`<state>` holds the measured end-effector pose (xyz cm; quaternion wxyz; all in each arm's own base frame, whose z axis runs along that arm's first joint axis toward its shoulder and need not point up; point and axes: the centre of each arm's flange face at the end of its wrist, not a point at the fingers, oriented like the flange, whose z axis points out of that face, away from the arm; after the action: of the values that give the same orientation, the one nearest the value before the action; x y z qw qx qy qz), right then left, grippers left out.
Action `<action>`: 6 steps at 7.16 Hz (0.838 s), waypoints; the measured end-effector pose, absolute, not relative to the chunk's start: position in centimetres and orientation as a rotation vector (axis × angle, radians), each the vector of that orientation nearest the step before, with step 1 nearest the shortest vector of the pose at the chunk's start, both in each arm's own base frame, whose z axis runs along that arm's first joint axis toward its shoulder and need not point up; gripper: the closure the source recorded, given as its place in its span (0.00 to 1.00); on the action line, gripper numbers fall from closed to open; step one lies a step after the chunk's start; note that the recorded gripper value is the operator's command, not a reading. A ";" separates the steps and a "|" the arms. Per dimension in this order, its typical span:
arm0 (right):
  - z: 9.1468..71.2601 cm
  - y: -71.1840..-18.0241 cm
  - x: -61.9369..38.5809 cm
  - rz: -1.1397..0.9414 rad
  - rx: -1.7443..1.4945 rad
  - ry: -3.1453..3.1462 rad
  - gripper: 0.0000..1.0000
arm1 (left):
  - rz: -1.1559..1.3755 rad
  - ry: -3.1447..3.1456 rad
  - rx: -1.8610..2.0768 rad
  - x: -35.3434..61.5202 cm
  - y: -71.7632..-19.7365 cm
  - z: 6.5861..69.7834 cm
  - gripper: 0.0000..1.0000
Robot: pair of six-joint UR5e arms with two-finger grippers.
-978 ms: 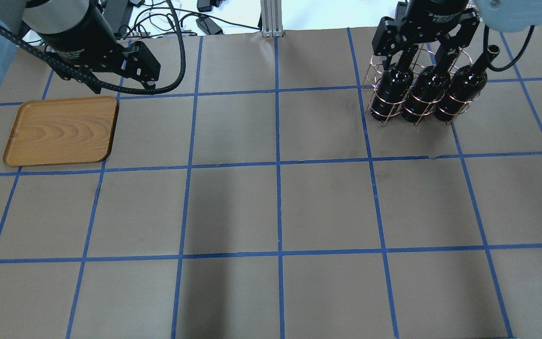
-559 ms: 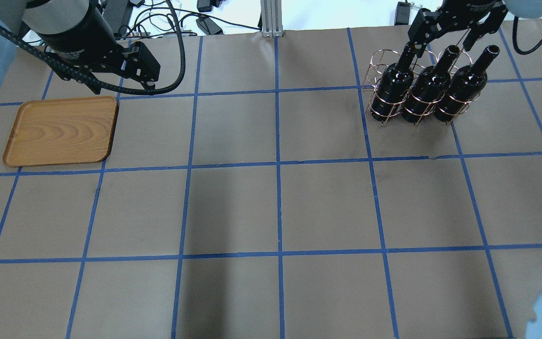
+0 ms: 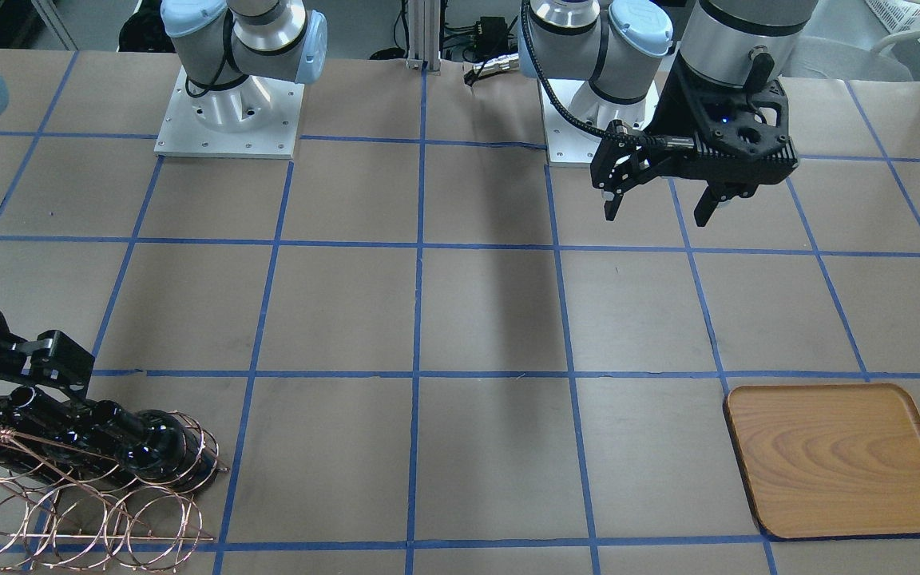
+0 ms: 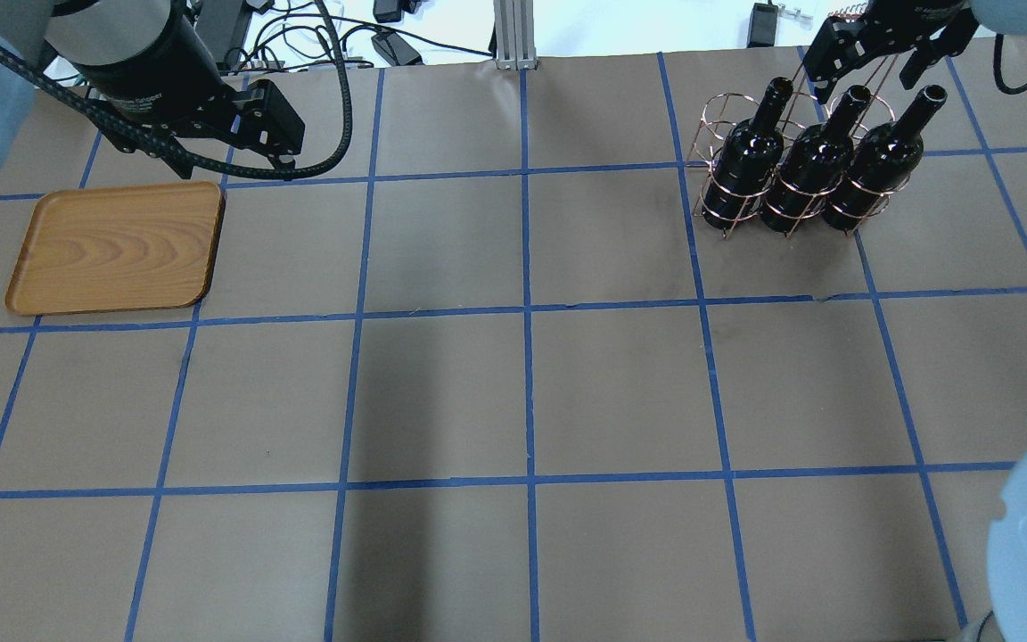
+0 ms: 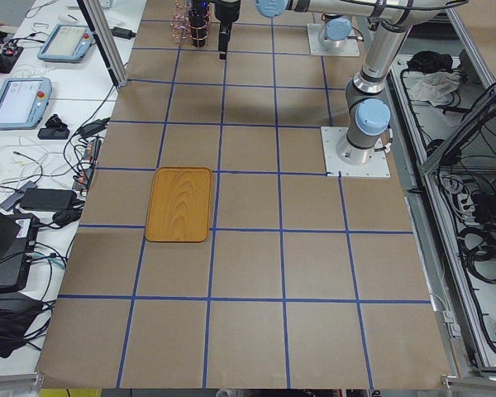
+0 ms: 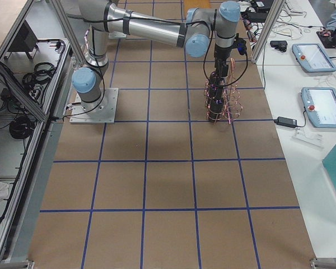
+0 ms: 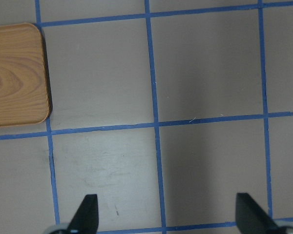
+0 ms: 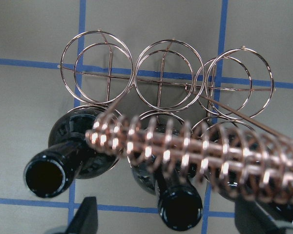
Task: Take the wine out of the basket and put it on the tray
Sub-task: 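Grasp the neck of the nearest dark wine bottle with the right gripper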
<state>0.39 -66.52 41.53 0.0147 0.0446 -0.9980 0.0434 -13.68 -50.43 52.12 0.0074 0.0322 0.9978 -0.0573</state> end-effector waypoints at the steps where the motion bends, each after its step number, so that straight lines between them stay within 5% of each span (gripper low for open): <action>1: 40.6 -66.9 0.3 0.118 0.132 -3.112 0.14 | -0.179 3.120 0.101 -13.7 -50.4 52.1 0.00; 4: 39.5 -67.2 0.1 0.089 0.126 -3.105 0.70 | -0.181 3.119 0.099 -13.6 -50.4 52.2 0.00; 6: 39.6 -67.0 0.0 0.079 0.126 -3.092 0.82 | -0.176 3.123 0.099 -13.7 -50.5 52.0 0.00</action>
<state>-0.01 -67.02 39.62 0.0230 0.0407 -0.9986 0.0255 -13.65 -50.46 51.99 0.0059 0.0318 0.9979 -0.0562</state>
